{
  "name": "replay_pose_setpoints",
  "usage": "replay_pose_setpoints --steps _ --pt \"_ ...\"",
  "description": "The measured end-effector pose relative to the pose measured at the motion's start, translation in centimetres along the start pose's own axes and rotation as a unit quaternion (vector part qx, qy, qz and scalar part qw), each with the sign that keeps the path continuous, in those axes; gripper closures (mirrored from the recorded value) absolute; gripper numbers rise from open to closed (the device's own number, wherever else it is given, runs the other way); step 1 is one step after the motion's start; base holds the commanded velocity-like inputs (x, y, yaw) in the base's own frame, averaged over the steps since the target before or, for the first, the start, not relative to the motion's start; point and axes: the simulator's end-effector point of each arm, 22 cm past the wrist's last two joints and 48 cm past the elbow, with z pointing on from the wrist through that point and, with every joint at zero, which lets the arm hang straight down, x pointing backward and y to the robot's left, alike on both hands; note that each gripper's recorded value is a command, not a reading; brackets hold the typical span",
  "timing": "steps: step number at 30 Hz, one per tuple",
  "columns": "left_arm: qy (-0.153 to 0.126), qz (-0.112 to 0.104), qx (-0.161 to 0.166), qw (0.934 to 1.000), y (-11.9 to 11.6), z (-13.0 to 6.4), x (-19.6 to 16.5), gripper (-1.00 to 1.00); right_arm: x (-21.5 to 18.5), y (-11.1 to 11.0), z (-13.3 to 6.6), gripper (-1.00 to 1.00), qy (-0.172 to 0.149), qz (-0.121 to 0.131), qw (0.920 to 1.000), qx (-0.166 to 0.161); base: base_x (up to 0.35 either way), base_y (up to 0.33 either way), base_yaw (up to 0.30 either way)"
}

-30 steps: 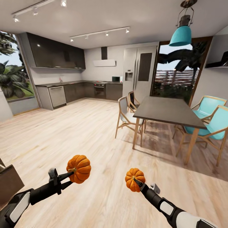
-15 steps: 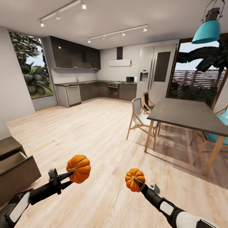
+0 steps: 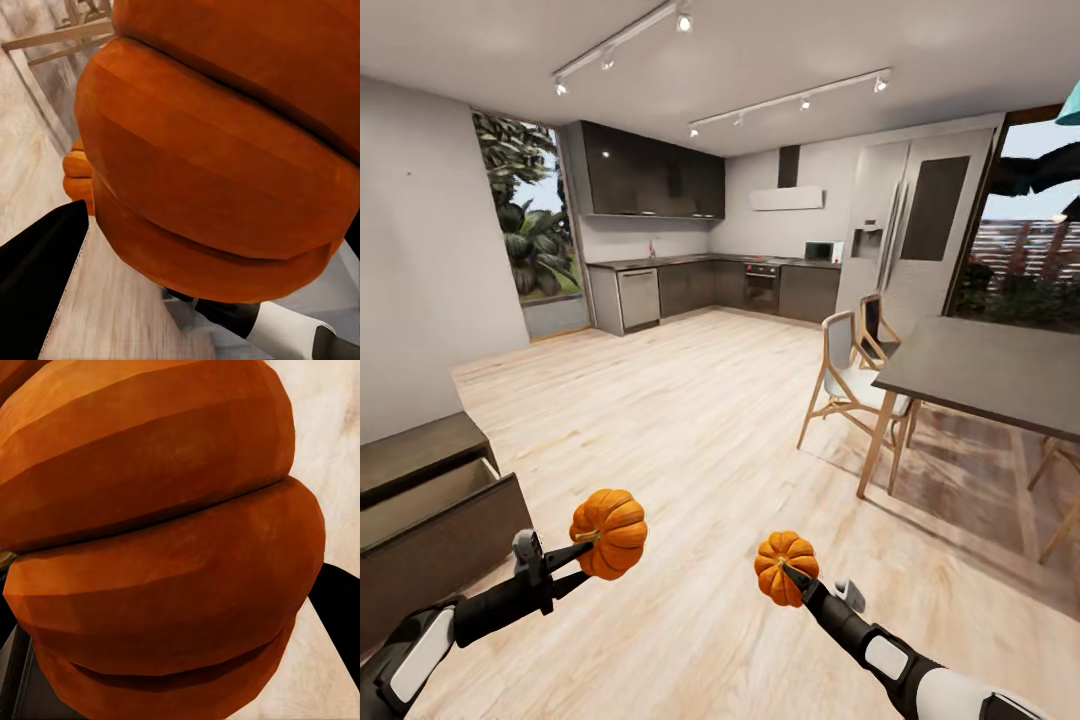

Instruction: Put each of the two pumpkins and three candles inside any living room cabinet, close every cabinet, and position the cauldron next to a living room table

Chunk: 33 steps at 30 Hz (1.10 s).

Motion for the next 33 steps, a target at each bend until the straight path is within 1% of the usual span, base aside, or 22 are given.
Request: replay_pose_setpoints --steps 17,26,33 --pt "0.001 0.001 -0.001 1.0 0.06 0.01 0.07 1.0 0.1 0.0 -0.01 1.0 0.002 0.001 1.0 0.0 0.292 -0.141 0.289" --pt "0.001 0.003 -0.001 1.0 0.05 -0.01 0.05 1.0 0.13 0.01 -0.02 1.0 0.003 0.001 1.0 0.0 0.305 -0.012 0.289" --pt "0.002 0.003 -0.002 1.0 0.1 0.01 0.08 1.0 0.18 0.03 0.01 1.0 0.003 0.001 1.0 0.0 0.237 0.0 0.289"
